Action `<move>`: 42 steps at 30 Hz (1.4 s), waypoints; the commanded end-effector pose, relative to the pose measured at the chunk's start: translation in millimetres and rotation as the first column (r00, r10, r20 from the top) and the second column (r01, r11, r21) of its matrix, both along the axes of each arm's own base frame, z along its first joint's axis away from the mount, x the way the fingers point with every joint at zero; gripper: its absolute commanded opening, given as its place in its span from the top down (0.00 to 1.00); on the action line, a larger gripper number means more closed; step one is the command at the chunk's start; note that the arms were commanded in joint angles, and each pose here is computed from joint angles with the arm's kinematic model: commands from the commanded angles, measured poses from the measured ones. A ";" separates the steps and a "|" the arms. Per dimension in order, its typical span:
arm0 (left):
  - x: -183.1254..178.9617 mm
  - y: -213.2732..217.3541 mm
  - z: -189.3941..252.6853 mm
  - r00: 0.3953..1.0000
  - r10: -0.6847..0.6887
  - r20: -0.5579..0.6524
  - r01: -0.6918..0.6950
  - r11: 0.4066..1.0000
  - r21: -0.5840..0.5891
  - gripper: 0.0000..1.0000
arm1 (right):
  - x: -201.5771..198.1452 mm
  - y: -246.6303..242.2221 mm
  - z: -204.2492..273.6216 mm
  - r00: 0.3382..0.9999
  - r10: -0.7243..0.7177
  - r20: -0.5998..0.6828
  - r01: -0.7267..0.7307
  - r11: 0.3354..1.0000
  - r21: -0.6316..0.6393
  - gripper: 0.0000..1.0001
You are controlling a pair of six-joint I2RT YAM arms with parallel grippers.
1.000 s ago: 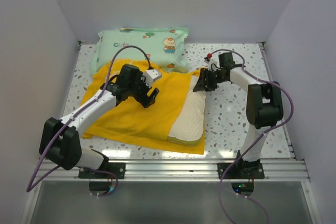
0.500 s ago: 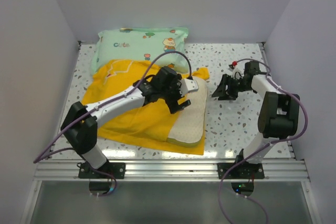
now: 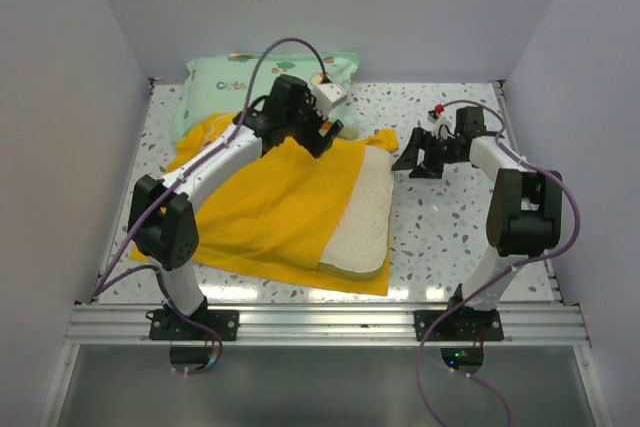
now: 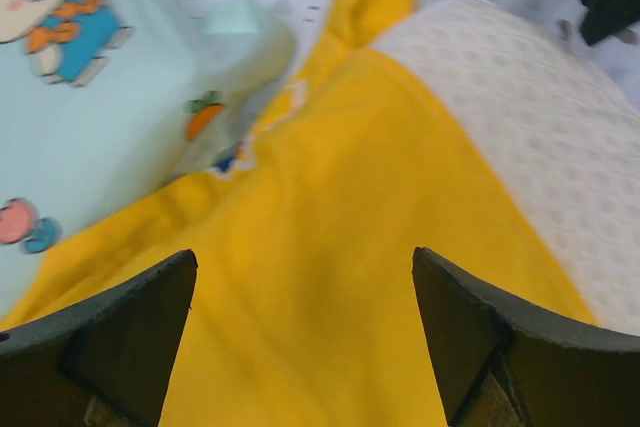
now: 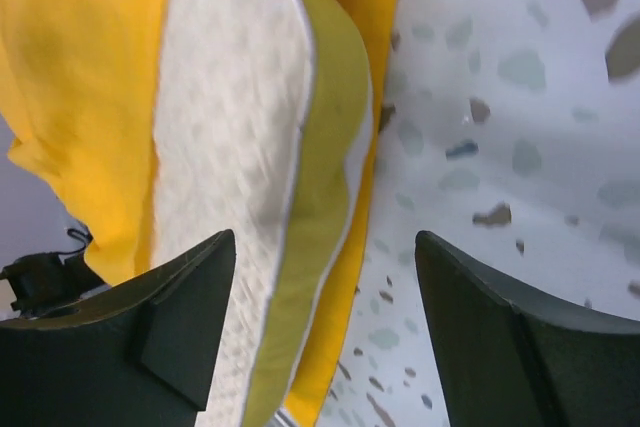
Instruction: Put the pillow into the pillowcase
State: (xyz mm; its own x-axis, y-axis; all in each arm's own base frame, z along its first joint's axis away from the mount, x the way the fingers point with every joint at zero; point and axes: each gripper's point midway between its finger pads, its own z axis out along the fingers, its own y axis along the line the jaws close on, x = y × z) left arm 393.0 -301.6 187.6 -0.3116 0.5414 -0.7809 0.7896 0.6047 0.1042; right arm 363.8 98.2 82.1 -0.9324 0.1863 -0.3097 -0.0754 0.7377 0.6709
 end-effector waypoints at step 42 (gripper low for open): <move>102.5 70.6 -58.5 0.995 -0.087 -0.057 0.085 0.996 -0.041 1.00 | 29.8 94.9 -20.9 0.951 0.280 0.130 -0.272 0.959 -0.072 0.78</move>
